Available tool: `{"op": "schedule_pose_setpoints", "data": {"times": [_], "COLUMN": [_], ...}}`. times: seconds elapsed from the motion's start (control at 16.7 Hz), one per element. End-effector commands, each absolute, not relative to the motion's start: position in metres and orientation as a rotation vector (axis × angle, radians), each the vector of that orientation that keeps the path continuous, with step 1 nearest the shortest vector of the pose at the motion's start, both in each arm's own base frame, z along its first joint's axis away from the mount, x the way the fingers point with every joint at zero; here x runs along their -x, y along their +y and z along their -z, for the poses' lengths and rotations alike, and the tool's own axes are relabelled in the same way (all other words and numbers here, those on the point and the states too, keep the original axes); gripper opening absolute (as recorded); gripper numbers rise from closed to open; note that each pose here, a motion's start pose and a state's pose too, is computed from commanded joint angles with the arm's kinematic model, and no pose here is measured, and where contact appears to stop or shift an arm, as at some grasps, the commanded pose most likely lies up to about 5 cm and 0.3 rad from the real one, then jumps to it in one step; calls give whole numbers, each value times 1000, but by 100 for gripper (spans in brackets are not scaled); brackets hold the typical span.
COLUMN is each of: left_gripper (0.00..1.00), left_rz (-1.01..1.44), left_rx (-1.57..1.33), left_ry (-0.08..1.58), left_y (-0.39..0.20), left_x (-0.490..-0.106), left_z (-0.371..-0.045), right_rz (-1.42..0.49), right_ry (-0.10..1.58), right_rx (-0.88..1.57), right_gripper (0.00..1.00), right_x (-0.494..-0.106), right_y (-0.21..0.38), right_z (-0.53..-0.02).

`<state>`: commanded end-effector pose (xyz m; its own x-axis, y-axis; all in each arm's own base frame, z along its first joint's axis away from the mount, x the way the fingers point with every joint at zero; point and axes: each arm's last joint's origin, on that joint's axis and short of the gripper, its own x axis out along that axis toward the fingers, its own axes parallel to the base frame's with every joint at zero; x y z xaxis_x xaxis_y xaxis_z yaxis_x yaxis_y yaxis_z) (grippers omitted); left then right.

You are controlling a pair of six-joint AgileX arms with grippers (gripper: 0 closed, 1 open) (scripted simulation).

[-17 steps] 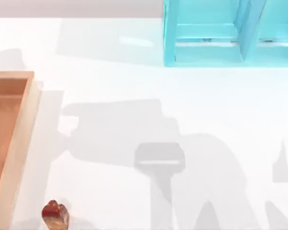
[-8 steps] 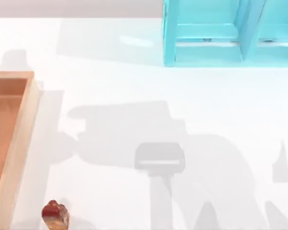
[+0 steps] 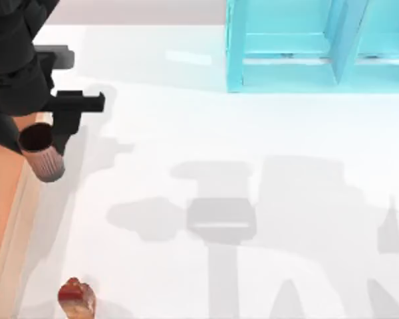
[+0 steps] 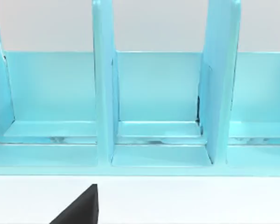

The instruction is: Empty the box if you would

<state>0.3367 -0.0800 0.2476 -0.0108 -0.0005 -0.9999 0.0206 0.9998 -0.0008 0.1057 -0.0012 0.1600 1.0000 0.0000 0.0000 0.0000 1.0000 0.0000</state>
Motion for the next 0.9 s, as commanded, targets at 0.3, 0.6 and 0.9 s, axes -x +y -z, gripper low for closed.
{"op": "schedule_pose_setpoints", "data": {"times": [0.3, 0.6, 0.9], "left_gripper": [0, 0, 0], "left_rz": [18, 21, 17], "left_rx": [-14, -11, -13], "left_ry": [1578, 1573, 1579], "left_y": [-161, -198, -200], "left_x": [-281, -234, -231], "left_z": [-219, -200, -197], "right_rz": [0, 0, 0], "right_ry": [0, 0, 0], "right_rx": [0, 0, 0], "right_gripper": [100, 100, 100], "right_x": [-106, -106, -106], "right_y": [-1, -1, -1], "right_z": [-160, -160, -160]}}
